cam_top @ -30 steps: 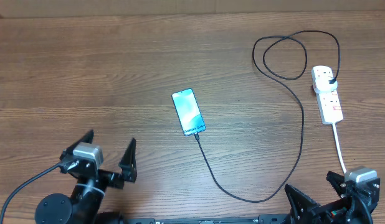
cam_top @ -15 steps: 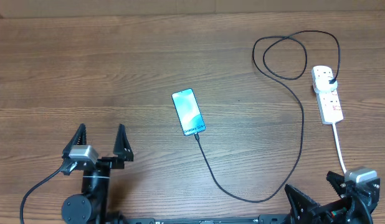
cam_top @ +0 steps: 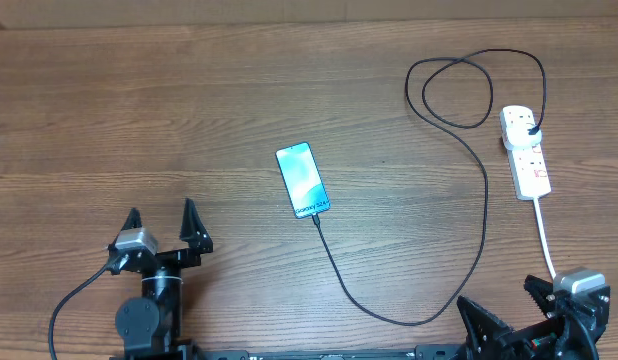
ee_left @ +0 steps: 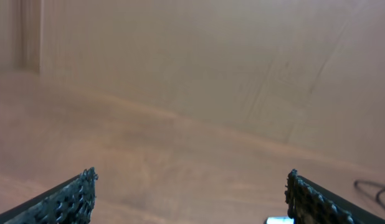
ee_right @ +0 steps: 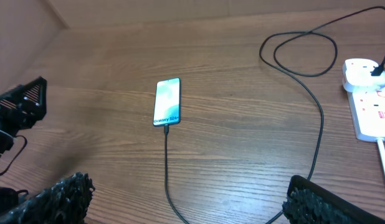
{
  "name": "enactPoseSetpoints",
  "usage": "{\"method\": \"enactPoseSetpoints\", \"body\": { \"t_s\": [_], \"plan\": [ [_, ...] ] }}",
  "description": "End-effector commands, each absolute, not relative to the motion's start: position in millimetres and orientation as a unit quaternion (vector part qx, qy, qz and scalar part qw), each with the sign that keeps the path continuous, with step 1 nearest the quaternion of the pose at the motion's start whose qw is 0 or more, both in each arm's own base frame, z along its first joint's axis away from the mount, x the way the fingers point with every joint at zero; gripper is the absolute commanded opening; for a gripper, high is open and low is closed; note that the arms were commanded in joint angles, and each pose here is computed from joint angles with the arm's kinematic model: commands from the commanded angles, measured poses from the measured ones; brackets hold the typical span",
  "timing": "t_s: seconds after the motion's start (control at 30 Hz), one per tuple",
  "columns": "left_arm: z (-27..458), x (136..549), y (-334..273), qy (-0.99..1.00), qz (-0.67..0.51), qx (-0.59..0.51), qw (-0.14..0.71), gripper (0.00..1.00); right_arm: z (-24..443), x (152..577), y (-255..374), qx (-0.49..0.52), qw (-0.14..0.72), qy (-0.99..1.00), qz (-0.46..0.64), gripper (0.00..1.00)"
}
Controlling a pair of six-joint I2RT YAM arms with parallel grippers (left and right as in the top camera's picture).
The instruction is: Plug charger to phone and switch on socket
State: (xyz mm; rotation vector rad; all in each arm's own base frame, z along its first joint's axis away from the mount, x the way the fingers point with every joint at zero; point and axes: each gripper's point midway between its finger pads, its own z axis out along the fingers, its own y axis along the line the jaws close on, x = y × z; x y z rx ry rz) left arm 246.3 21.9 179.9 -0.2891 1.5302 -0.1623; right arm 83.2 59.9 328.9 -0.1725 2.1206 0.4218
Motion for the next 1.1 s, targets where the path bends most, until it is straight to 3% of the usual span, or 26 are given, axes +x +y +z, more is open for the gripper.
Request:
{"method": "enactPoseSetpoints", "body": {
  "t_s": [0.0,1.07],
  "plan": [
    [161.0,244.9,27.6,0.711,-0.064,-0.151,0.684,1.0,331.5,82.8,59.8,-0.072,0.47,0.863,0.172,1.0],
    [155.8,244.7,26.3,0.721,-0.053,-0.136,0.677,1.0,331.5,82.8,59.8,-0.072,0.47,0.863,0.172,1.0]
  ]
}}
